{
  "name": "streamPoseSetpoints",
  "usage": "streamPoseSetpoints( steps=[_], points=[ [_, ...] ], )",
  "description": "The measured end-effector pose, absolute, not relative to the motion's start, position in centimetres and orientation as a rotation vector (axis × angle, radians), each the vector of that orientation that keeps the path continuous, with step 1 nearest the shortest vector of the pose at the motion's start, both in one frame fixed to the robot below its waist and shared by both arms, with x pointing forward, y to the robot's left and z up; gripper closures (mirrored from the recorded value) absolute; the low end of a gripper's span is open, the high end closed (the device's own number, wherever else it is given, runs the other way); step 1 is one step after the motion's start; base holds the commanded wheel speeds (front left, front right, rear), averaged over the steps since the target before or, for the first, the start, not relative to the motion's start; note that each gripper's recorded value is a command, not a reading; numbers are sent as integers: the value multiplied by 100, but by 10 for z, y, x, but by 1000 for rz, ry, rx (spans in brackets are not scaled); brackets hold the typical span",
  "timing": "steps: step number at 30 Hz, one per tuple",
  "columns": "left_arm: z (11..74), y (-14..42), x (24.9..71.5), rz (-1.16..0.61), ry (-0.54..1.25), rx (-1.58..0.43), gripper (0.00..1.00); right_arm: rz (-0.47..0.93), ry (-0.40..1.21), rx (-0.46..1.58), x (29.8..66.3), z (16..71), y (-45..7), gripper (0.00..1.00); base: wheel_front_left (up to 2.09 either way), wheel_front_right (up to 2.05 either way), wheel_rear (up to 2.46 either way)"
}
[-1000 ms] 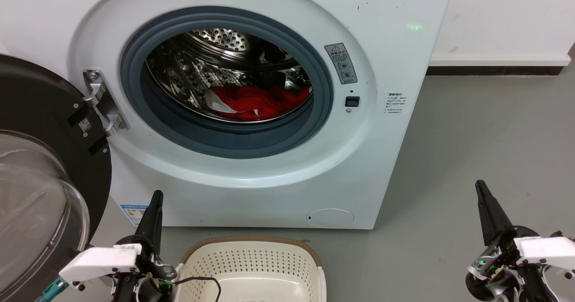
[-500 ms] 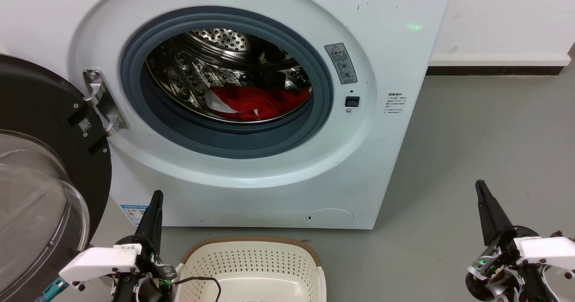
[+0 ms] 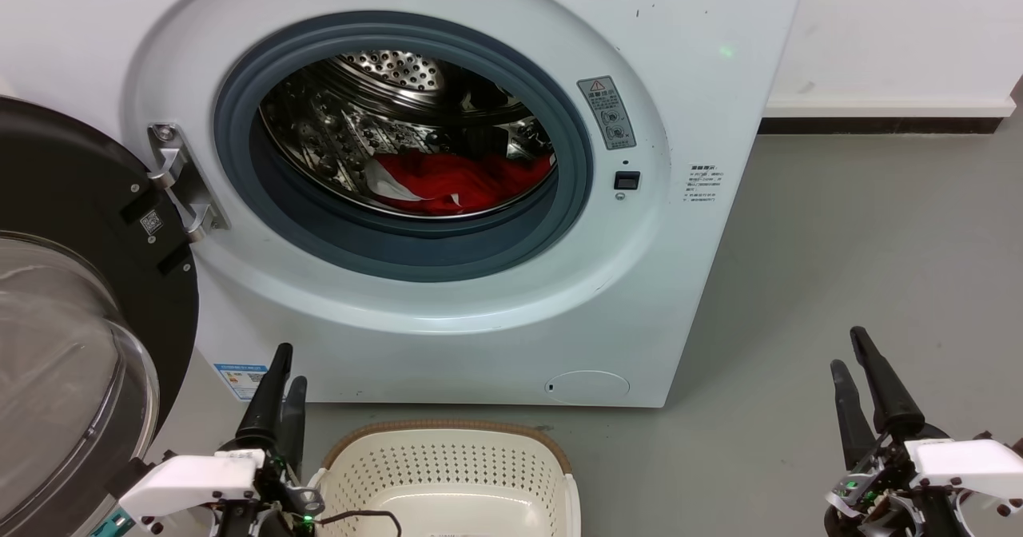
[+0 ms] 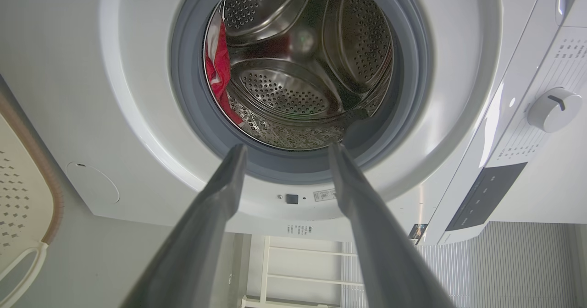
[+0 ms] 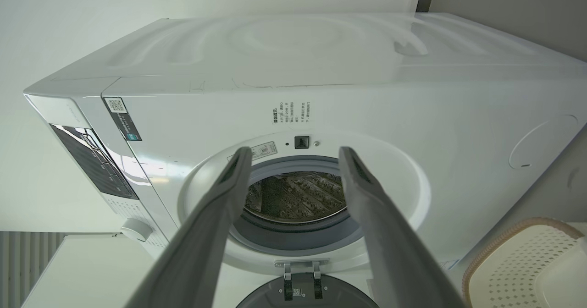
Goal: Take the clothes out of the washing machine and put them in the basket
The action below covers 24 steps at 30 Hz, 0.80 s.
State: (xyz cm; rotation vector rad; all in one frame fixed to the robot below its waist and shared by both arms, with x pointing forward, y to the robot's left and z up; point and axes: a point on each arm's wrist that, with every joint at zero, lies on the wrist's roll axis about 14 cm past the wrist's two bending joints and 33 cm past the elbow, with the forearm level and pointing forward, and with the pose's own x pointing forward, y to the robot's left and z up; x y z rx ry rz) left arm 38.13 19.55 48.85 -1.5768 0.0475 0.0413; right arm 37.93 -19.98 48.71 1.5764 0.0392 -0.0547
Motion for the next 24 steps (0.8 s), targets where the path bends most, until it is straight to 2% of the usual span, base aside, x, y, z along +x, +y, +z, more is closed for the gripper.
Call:
streamPoseSetpoints(
  steps=[9, 24],
  points=[
    [495, 184, 385, 16, 44, -1510, 0, -54, 16, 1502, 381, 493, -198, 0, 0, 0, 0],
    [520, 175, 392, -48, -14, -1202, 0, -21, -29, 1138, 384, 511, -197, 0, 0, 0, 0]
  ],
)
